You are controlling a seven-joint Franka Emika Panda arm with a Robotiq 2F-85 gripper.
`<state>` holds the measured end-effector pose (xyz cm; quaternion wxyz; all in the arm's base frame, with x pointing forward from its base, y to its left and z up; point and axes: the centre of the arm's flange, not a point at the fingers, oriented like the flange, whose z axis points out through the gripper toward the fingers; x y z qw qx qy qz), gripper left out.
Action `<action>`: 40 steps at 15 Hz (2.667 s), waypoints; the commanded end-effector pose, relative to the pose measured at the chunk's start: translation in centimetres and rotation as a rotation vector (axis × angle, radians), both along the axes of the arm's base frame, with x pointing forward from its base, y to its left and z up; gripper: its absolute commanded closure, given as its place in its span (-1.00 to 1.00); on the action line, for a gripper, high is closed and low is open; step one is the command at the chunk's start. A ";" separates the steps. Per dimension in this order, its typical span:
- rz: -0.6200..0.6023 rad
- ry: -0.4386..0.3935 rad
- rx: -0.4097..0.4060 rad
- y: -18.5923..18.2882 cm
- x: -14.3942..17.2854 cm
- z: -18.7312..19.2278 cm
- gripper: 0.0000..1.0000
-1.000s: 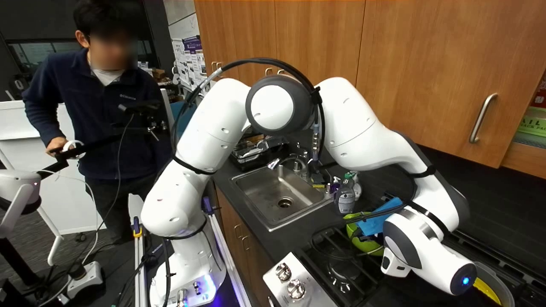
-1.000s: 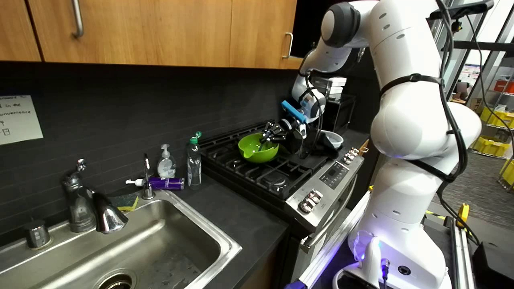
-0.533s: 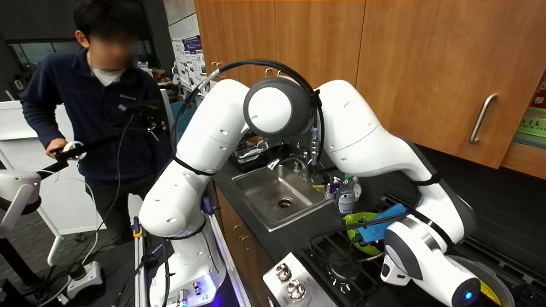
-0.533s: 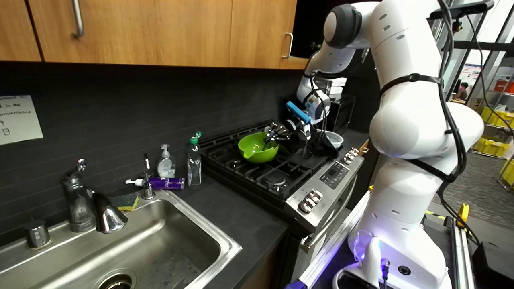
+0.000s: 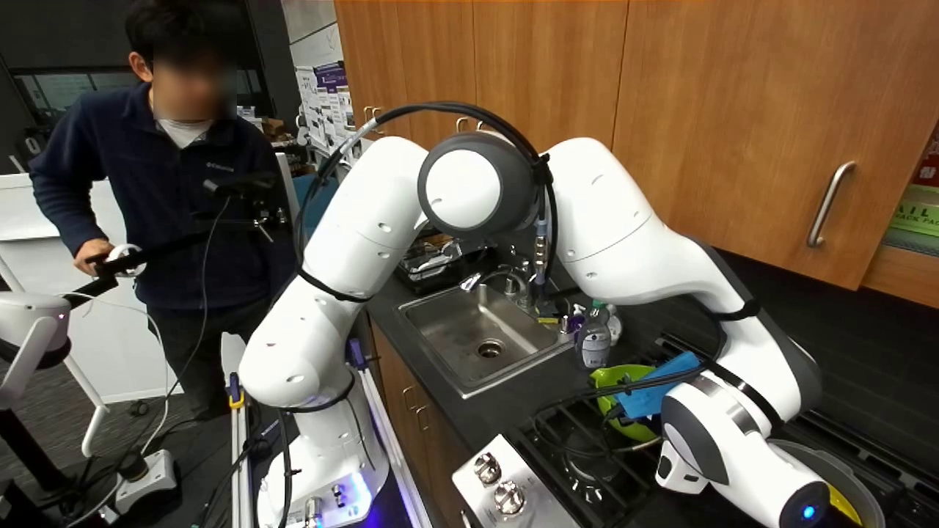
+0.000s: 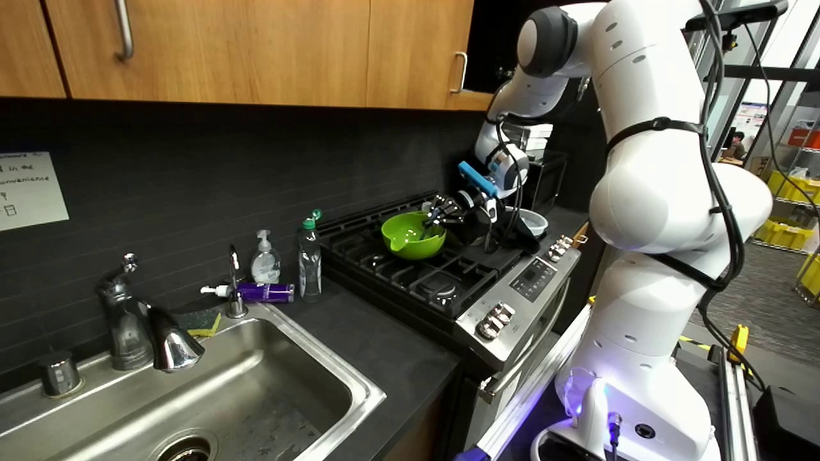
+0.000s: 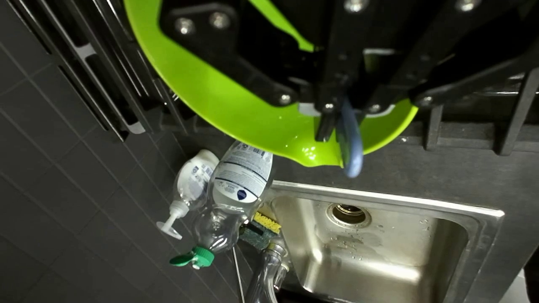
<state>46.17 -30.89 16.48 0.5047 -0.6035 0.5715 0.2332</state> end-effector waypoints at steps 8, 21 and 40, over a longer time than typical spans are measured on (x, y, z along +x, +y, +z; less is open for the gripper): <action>-0.060 0.024 -0.039 -2.0 -1.6 0.3 0.97; 0.015 -0.031 -0.125 -0.8 2.4 3.9 0.97; 0.242 -0.335 -0.067 2.7 -0.1 4.1 0.97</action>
